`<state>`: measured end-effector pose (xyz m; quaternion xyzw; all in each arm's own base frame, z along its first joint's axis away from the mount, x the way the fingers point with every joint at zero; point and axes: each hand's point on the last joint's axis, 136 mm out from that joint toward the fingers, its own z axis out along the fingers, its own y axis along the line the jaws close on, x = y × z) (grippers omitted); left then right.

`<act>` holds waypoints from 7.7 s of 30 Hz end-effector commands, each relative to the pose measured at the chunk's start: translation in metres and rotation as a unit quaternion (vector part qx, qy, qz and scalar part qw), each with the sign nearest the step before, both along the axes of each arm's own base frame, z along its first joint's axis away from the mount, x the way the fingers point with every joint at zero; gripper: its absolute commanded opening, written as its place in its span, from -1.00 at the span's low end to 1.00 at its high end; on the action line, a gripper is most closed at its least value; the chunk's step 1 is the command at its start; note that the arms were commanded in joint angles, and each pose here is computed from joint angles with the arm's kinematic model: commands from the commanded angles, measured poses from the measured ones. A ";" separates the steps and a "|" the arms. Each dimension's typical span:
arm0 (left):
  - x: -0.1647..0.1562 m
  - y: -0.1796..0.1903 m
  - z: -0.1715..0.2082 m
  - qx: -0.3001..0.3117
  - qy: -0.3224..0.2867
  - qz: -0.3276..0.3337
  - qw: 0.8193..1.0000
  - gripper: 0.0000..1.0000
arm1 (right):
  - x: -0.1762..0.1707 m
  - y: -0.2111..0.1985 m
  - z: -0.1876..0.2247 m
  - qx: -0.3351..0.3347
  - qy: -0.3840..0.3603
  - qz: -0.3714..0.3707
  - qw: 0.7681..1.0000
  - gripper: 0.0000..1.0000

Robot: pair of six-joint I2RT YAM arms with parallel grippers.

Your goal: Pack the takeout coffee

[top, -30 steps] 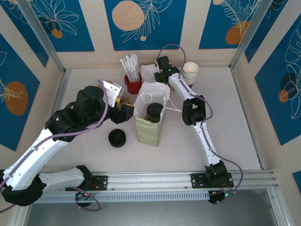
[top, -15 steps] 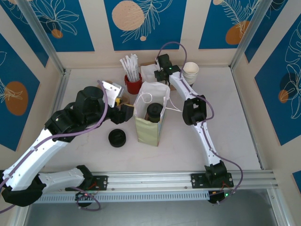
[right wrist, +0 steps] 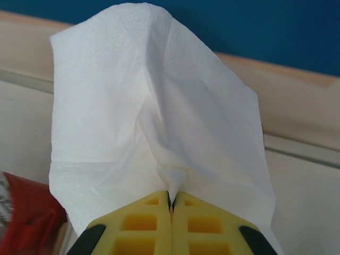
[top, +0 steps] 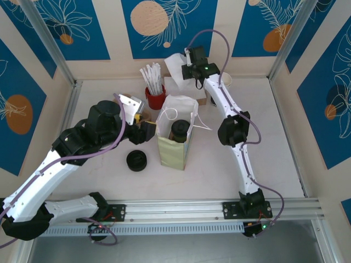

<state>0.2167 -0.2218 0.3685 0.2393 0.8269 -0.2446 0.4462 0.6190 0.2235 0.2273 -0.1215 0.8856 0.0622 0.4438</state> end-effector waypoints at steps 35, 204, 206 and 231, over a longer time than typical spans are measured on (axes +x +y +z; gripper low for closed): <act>0.055 -0.056 -0.019 0.146 -0.094 -0.094 0.980 0.78 | -0.330 -0.027 0.286 0.527 0.133 0.012 0.839 -1.00; 0.093 -0.038 -0.049 0.050 -0.046 0.010 0.998 -0.91 | -0.278 0.072 -0.003 0.170 0.246 -0.081 0.951 -0.40; 0.092 -0.036 -0.048 0.050 -0.047 0.011 0.998 -0.88 | -0.279 0.075 0.008 0.177 0.241 -0.072 0.952 -0.40; 0.047 -0.039 -0.007 -0.032 -0.006 -0.045 0.998 0.66 | -0.326 -0.037 0.186 0.294 0.054 -0.029 0.954 -0.08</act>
